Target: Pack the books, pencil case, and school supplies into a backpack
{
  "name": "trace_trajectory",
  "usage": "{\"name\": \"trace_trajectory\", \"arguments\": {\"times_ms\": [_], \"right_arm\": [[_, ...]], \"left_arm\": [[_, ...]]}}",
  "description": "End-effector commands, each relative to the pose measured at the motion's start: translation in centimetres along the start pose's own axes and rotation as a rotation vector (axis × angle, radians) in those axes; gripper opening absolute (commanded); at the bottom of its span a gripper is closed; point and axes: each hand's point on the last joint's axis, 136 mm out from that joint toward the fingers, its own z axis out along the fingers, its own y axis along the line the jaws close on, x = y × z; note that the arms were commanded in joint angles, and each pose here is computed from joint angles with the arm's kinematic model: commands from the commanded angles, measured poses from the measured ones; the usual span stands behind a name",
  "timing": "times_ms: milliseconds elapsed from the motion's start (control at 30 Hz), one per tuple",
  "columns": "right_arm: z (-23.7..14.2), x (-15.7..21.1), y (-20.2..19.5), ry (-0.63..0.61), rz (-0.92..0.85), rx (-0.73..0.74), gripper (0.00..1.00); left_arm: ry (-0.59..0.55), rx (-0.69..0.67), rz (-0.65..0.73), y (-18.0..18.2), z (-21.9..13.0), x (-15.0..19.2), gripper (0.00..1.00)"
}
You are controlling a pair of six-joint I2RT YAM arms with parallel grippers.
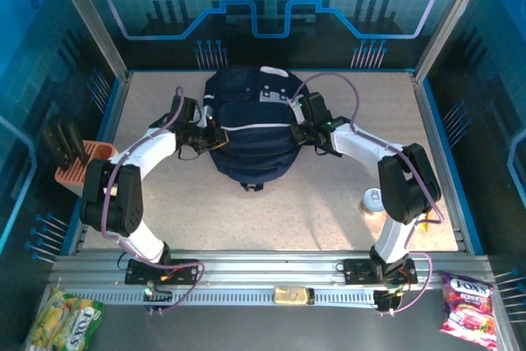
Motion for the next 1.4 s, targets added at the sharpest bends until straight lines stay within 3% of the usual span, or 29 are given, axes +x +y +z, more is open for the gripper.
{"name": "trace_trajectory", "arguments": {"times_ms": [0,167,433,567,600,633,700,767,900,1000,1033,1133,1267,1367], "right_arm": [[0.5,-2.7,-3.3,-0.059,0.085,0.075,0.00],[-0.6,-1.7,-4.2,-0.061,0.167,0.099,0.00],[-3.1,5.1,-8.6,0.014,0.367,0.221,0.00],[-4.5,6.2,-9.5,-0.008,0.398,0.222,0.00],[-4.7,6.1,-9.5,-0.017,0.399,0.214,0.00],[-5.1,6.0,-9.6,-0.022,0.401,0.211,0.09],[-6.2,5.3,-9.9,-0.039,0.407,0.215,0.36],[-7.8,4.4,-10.1,-0.082,0.423,0.222,0.56],[-11.2,2.9,-11.3,-0.222,0.453,0.272,0.81],[-13.2,3.4,-12.8,-0.298,0.474,0.353,0.99],[-13.7,3.7,-13.5,-0.321,0.474,0.391,1.00],[-14.9,5.3,-15.4,-0.366,0.489,0.514,1.00],[-15.2,7.7,-16.5,-0.449,0.445,0.625,1.00],[-14.7,10.5,-17.0,-0.396,0.470,0.674,1.00]], "left_arm": [[0.063,-0.006,0.058,0.5,-0.3,0.9,0.00],[0.064,0.031,0.064,-0.3,0.0,0.9,0.00],[0.118,0.045,0.158,-2.9,1.9,2.7,0.00],[0.154,0.019,0.186,-3.8,3.1,3.4,0.00],[0.146,0.014,0.183,-3.9,3.1,3.2,0.04],[0.132,0.011,0.178,-4.1,3.0,2.9,0.13],[0.086,0.007,0.180,-4.7,2.1,2.0,0.35],[0.013,0.004,0.197,-5.6,0.7,0.9,0.47],[-0.197,-0.069,0.226,-5.6,-3.0,-1.4,0.73],[-0.393,-0.198,0.227,-3.4,-6.0,-2.9,0.94],[-0.460,-0.248,0.225,-2.3,-7.0,-3.2,0.99],[-0.631,-0.411,0.218,1.3,-9.7,-3.7,0.99],[-0.748,-0.536,0.289,4.7,-10.9,-3.0,0.99],[-0.815,-0.602,0.320,6.8,-11.5,-2.4,0.99]]}}
